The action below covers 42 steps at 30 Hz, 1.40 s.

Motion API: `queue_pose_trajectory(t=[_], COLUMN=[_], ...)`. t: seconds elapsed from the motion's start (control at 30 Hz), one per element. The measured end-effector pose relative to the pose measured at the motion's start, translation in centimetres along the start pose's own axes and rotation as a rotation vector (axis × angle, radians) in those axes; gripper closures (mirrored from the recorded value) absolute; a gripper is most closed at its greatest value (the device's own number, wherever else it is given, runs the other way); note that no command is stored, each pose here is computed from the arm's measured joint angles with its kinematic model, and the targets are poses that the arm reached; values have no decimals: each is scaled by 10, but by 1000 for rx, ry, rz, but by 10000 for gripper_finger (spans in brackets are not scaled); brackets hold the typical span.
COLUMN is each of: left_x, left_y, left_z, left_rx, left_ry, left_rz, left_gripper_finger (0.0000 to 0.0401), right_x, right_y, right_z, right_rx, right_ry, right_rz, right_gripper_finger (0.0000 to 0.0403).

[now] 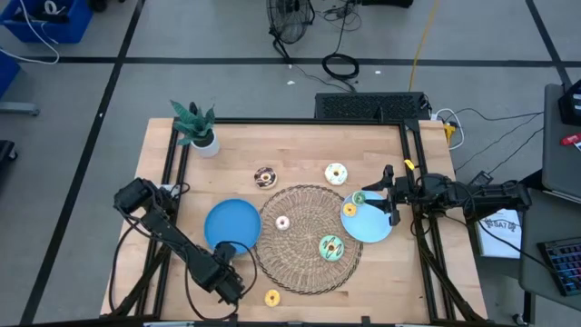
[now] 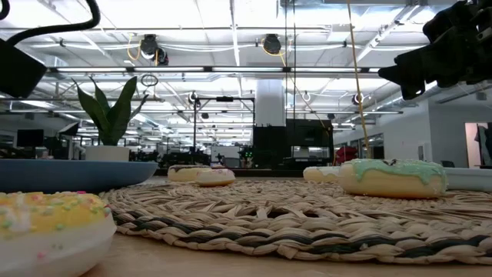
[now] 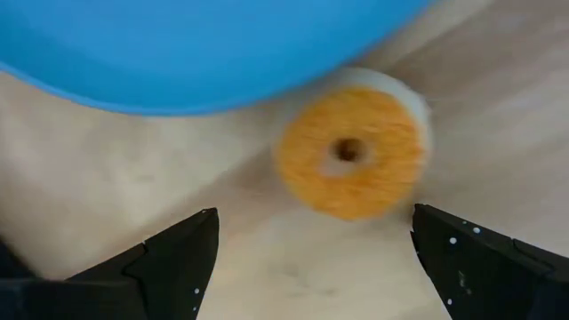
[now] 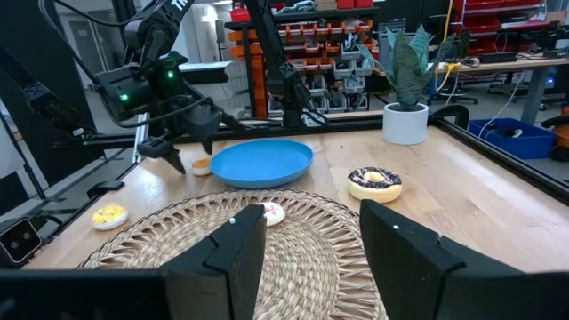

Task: Pick & Place donuts
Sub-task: Put the small orange donut on the light blue plate

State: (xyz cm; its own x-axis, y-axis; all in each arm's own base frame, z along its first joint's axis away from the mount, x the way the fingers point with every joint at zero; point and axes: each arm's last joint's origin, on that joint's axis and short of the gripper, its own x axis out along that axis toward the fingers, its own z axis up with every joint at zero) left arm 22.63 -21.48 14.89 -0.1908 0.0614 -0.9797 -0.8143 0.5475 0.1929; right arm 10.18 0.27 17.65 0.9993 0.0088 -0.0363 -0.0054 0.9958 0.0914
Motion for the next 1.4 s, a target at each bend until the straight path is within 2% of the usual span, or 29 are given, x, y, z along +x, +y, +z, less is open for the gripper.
queue_pose_trajectory(t=[0.13, 0.33, 0.57, 0.8, 1.1, 1.3, 1.4], left_x=[0, 0, 0, -1, -2, -6, -7], left_y=[6, 3, 0, -10, -17, -32, -35], left_z=[2, 4, 3, 2, 1, -1, -1], left_rx=[35, 145, 162, 179, 207, 333, 356], left_ry=[-42, -115, -112, -105, -116, -153, -168], left_rz=[57, 31, 0, -107, -182, -337, -369], left_gripper_finger=[34, 34, 34, 34, 34, 34, 34], right_x=[0, 0, 0, 0, 0, 0, 0], right_y=[0, 0, 0, 0, 0, 0, 0], right_z=[0, 0, 0, 0, 0, 0, 0], right_rx=[0, 0, 0, 0, 0, 0, 0], right_ry=[0, 0, 0, 0, 0, 0, 0], right_rz=[0, 0, 0, 0, 0, 0, 0], right_gripper_finger=[232, 232, 232, 232, 232, 232, 232])
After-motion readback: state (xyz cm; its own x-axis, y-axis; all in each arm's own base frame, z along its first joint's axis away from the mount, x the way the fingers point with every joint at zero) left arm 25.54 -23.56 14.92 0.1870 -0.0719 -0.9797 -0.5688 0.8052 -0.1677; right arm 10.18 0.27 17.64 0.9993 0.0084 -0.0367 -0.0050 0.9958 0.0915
